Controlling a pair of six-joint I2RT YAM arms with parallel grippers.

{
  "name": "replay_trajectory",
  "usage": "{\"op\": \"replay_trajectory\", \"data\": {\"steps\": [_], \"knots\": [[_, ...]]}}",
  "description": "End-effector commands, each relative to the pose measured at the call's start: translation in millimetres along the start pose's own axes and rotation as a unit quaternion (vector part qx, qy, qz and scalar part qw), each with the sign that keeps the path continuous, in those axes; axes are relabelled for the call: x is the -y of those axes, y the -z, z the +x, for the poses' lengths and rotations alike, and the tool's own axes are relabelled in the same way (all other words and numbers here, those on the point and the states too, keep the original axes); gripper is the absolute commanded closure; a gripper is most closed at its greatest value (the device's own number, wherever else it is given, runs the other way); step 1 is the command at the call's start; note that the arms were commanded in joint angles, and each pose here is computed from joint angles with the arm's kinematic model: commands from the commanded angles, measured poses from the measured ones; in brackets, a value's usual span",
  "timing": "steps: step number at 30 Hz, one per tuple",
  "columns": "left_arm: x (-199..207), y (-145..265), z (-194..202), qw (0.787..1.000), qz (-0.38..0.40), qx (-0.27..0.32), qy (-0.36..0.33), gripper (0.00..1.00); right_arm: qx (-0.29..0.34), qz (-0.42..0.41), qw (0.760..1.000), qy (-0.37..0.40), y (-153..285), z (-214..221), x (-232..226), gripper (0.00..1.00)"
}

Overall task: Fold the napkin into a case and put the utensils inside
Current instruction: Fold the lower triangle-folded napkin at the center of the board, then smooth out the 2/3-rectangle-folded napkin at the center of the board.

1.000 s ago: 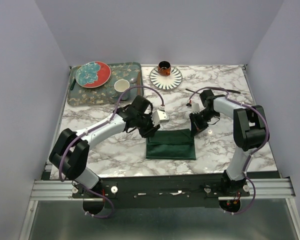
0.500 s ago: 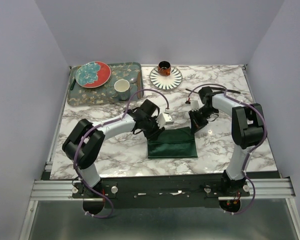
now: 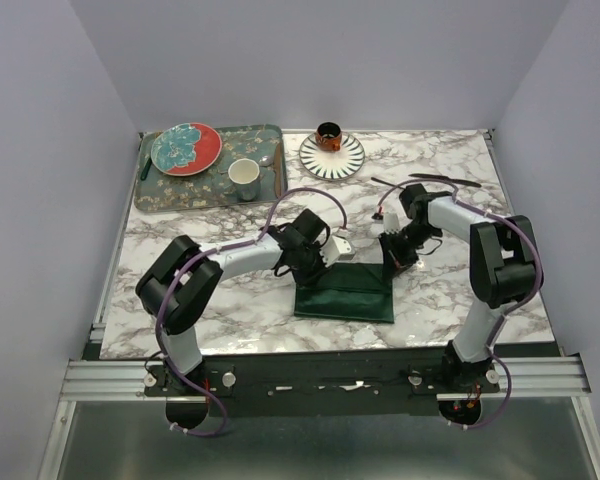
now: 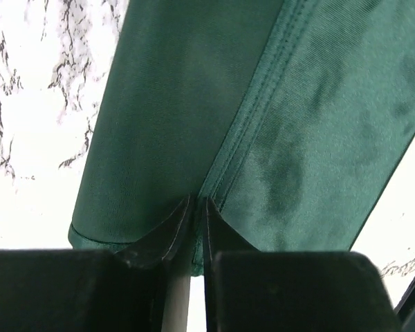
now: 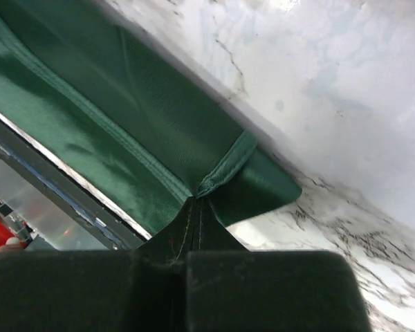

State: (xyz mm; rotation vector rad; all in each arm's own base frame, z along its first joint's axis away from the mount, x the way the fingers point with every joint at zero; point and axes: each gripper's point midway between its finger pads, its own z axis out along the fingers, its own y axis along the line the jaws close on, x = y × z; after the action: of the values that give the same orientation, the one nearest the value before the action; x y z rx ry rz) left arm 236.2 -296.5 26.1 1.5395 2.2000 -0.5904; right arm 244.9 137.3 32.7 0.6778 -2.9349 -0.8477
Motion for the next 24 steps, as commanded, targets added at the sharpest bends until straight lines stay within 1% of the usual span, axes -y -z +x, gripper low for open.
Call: {"op": "replay_trajectory", "data": {"steps": [1,6,9,10,11,13,14,16,17,19,20,22,23,24], "knots": [[-4.4,-5.2,6.6,0.999,-0.018,-0.023,0.026,0.84,-0.033,0.027,0.999,-0.008,-15.8,5.1,12.3,0.99],[-4.6,-6.7,6.6,0.998,-0.019,-0.024,0.046,0.84,-0.051,0.054,0.997,-0.002,-18.5,-0.7,19.1,0.99],[-5.4,-7.7,5.7,0.997,-0.015,-0.022,0.072,0.84,-0.055,0.073,0.996,0.003,-16.2,-12.9,27.0,0.99],[-8.4,-7.1,6.7,0.996,-0.016,-0.023,0.082,0.84,-0.044,0.08,0.996,0.01,-11.5,-26.1,28.5,0.99],[-10.3,-8.7,9.8,0.996,-0.016,-0.028,0.088,0.84,-0.051,0.083,0.995,0.008,-14.4,-28.2,32.4,0.99],[-20.2,-7.5,14.6,0.994,-0.026,-0.034,0.099,0.84,-0.051,0.094,0.994,0.013,-11.2,-37.9,36.8,0.99],[-24.4,-8.5,17.5,0.994,-0.028,-0.038,0.101,0.84,-0.04,0.098,0.994,0.019,-7.2,-51.1,37.4,0.99],[-35.1,-6.4,16.7,0.993,-0.035,-0.037,0.107,0.84,-0.047,0.093,0.994,0.013,-9.7,-55.2,38.4,0.99],[-44.2,-4.9,21.2,0.992,-0.041,-0.04,0.111,0.84,-0.04,0.095,0.995,0.015,-6.9,-63.5,38.2,0.99],[-51.3,-0.8,18.3,0.992,-0.037,-0.032,0.112,0.84,-0.044,0.097,0.994,0.014,-7.2,-65.1,40.6,0.99],[-53.8,3.9,14.3,0.993,-0.031,-0.02,0.113,0.83,-0.044,0.1,0.994,0.016,-6.8,-65.8,41.9,0.99],[-49.3,10.5,7.0,0.995,-0.014,-0.001,0.098,0.78,-0.045,0.104,0.993,0.022,-6.4,-64.8,43.1,0.99],[-45.4,20.6,-6.5,0.996,-0.005,0.026,0.088,0.75,-0.044,0.104,0.993,0.024,-6.2,-64.5,42.7,0.99],[-36.5,25.1,-13.5,0.994,0.017,0.047,0.095,0.7,-0.047,0.103,0.993,0.025,-7.4,-61.8,43.2,0.99]]}}
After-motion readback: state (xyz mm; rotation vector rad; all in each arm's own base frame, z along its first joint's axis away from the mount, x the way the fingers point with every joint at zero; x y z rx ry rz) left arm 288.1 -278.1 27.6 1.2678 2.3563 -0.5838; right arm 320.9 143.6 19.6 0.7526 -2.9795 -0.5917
